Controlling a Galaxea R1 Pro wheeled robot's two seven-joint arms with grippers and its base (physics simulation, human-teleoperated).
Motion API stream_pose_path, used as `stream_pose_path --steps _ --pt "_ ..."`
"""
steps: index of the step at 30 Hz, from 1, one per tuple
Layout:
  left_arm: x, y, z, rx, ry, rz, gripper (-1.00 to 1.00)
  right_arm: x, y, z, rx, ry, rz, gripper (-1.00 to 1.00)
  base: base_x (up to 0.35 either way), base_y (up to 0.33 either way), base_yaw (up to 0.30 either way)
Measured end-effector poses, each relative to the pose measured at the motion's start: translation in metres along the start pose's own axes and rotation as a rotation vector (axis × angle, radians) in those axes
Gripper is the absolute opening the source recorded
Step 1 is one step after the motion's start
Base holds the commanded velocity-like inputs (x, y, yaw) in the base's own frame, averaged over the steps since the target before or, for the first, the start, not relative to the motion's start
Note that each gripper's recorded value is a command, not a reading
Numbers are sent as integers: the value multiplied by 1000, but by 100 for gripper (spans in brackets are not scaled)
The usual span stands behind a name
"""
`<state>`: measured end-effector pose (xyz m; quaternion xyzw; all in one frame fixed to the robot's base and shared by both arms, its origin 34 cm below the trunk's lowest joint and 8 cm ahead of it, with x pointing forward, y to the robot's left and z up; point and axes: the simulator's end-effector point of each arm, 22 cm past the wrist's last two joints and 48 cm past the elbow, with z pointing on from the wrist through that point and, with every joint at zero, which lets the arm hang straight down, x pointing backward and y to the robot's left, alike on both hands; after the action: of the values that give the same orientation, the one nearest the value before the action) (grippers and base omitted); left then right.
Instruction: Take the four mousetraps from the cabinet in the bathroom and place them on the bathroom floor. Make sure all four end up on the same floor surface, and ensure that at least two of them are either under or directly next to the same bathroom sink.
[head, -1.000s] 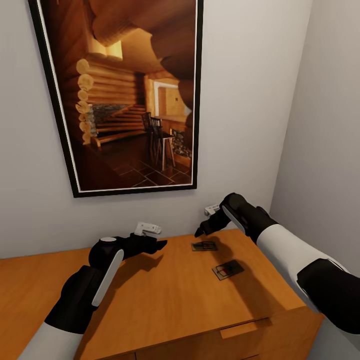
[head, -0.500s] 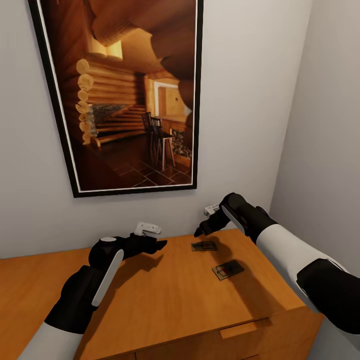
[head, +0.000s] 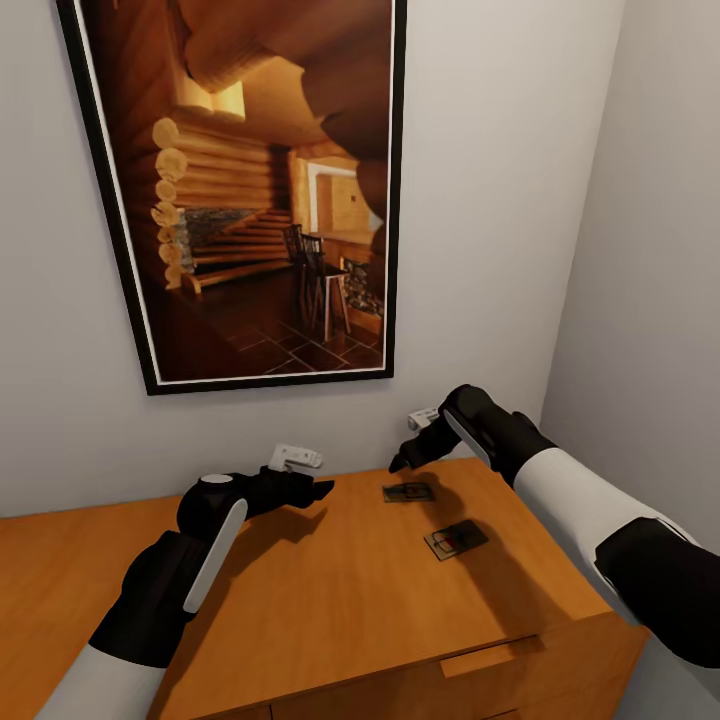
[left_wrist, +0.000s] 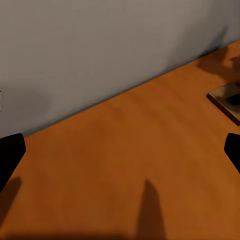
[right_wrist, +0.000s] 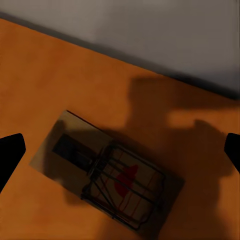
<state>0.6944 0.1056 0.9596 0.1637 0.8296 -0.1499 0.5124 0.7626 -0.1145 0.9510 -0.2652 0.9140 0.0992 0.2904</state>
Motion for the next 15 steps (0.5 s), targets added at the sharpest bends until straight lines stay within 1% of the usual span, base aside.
stream_pose_path --steps 9,11,15 --pt "0 0 0 0 0 0 100 -1 0 0 5 0 -3 100 0 0 7" --pt "0 0 0 0 0 0 100 -1 1 0 5 -1 -4 100 0 0 85" --pt "0 0 0 0 0 0 100 -1 1 1 5 -1 -4 100 0 0 187"
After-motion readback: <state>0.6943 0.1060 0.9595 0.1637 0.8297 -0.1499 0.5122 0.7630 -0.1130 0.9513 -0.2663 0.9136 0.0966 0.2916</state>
